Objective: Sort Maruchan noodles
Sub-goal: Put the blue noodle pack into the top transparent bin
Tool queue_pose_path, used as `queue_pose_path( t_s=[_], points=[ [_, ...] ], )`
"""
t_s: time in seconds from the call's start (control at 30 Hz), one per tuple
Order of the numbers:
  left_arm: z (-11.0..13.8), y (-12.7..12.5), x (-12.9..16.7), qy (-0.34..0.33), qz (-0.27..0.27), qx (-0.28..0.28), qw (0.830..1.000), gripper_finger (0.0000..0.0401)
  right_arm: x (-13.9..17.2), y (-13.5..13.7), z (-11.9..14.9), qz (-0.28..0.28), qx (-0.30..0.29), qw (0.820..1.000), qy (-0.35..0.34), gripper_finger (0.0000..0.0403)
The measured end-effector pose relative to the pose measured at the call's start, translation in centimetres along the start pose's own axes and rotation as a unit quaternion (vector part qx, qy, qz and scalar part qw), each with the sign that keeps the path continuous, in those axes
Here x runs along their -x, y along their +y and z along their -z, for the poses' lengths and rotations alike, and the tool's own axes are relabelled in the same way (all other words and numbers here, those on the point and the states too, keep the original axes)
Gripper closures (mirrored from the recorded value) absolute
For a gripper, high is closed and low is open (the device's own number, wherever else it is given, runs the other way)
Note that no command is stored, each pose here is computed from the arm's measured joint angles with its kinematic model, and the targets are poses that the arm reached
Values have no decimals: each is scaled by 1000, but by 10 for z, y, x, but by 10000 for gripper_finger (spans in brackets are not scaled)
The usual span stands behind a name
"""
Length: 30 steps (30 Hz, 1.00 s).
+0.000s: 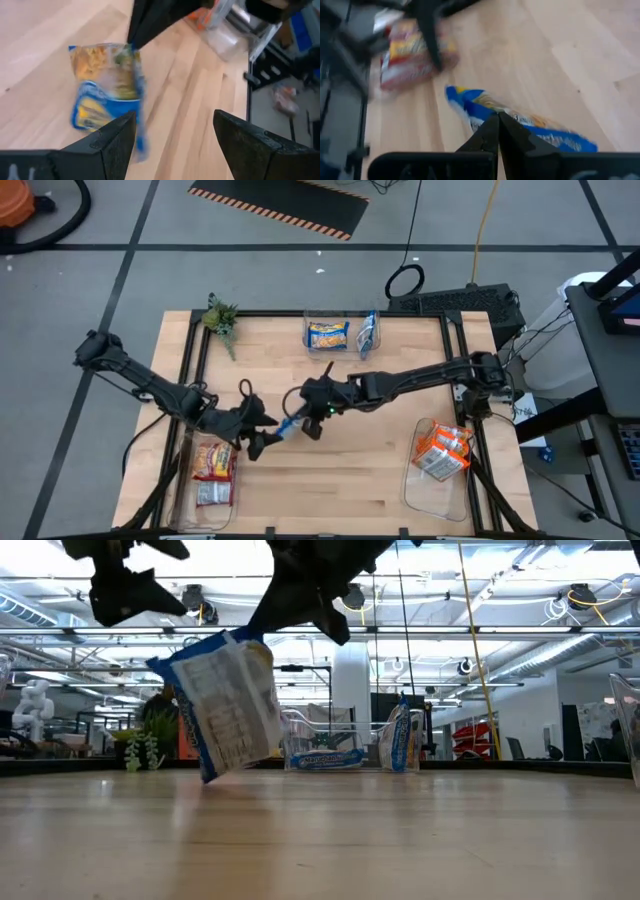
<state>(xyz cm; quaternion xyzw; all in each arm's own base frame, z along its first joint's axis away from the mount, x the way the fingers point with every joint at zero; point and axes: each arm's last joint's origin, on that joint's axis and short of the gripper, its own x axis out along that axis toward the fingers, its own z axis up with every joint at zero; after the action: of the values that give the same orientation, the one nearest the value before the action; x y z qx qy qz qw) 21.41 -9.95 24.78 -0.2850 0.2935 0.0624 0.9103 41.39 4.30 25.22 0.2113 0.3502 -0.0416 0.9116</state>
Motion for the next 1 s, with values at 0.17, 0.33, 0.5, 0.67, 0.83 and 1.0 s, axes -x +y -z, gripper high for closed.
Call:
queue_pose_path(
  t_s=[0.17, 0.33, 0.5, 0.67, 0.83, 1.0],
  points=[
    [2, -7, 4, -51, -12, -29, 998, 130, 0, -11, -14, 3, -61, 997, -46, 403],
    [5, 6, 4, -78, -112, -70, 988, 130, 1, -22, -22, 5, -103, 993, -63, 403],
    [-1, 19, 1, -71, -166, -114, 977, 130, 1, -28, -25, 8, -108, 992, -64, 403],
    [-12, 30, -4, -48, -163, -122, 978, 130, 2, -32, -27, 6, -111, 992, -63, 403],
    [-16, 42, -15, 18, -153, -169, 974, 130, 2, -34, -28, 4, -114, 992, -62, 403],
    [-28, 44, -15, -8, -149, -234, 961, 130, 2, -35, -27, 6, -117, 991, -58, 403]
  ],
)
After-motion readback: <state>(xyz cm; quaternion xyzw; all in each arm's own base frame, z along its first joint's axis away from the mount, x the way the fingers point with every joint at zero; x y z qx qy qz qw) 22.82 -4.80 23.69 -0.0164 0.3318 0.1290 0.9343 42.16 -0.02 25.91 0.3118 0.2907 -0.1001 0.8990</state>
